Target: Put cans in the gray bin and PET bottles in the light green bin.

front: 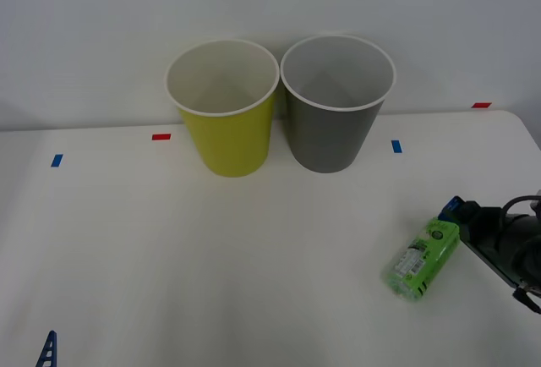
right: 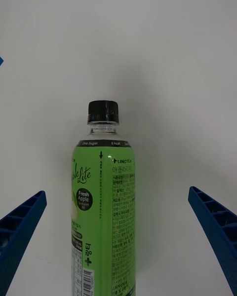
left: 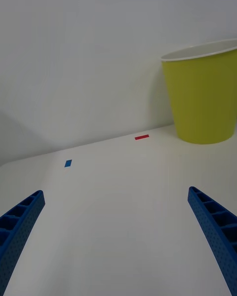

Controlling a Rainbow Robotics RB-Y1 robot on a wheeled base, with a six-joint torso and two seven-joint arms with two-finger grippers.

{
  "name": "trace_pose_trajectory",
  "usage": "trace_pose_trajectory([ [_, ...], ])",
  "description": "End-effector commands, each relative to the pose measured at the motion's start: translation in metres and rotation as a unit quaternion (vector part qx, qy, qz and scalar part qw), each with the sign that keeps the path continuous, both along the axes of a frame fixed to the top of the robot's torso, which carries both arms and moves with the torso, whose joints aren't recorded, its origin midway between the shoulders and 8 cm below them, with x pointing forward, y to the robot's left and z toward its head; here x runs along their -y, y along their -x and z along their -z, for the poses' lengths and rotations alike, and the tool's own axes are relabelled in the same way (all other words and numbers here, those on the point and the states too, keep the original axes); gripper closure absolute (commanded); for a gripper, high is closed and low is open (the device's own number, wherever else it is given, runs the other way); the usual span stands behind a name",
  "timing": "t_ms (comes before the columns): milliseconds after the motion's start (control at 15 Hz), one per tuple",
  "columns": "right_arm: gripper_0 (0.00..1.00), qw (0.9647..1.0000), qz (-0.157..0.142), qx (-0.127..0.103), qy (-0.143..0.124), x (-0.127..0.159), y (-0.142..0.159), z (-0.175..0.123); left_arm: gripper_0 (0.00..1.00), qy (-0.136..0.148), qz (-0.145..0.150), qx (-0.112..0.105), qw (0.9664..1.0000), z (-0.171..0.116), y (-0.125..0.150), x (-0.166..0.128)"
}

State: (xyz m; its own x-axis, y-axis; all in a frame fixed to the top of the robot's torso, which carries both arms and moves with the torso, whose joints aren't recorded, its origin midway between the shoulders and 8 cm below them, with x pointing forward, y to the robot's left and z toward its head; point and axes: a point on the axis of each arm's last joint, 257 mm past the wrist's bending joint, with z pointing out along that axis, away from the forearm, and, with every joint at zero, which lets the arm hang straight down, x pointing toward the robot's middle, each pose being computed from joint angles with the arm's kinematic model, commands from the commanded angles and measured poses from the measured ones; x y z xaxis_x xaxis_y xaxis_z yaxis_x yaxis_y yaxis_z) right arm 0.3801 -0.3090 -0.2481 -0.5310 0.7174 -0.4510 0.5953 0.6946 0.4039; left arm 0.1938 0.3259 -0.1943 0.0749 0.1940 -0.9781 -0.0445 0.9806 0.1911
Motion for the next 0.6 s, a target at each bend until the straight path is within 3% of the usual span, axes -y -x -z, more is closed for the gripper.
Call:
trace_pose_trajectory([
  [67, 0.00, 0.9998, 0.003, -0.017, -0.012, 0.002, -0.006, 0.008, 0.00, 0.000, 0.000, 0.000, 1.0000, 0.000, 0.000, 0.000],
  [400, 0.00, 0.9980, -0.003, -0.037, -0.051, -0.010, -0.016, 0.016, 0.00, 0.000, 0.000, 0.000, 1.0000, 0.000, 0.000, 0.000],
  [600, 0.00, 0.9978, -0.013, -0.044, -0.048, -0.011, -0.021, 0.022, 0.00, 0.000, 0.000, 0.000, 1.0000, 0.000, 0.000, 0.000],
])
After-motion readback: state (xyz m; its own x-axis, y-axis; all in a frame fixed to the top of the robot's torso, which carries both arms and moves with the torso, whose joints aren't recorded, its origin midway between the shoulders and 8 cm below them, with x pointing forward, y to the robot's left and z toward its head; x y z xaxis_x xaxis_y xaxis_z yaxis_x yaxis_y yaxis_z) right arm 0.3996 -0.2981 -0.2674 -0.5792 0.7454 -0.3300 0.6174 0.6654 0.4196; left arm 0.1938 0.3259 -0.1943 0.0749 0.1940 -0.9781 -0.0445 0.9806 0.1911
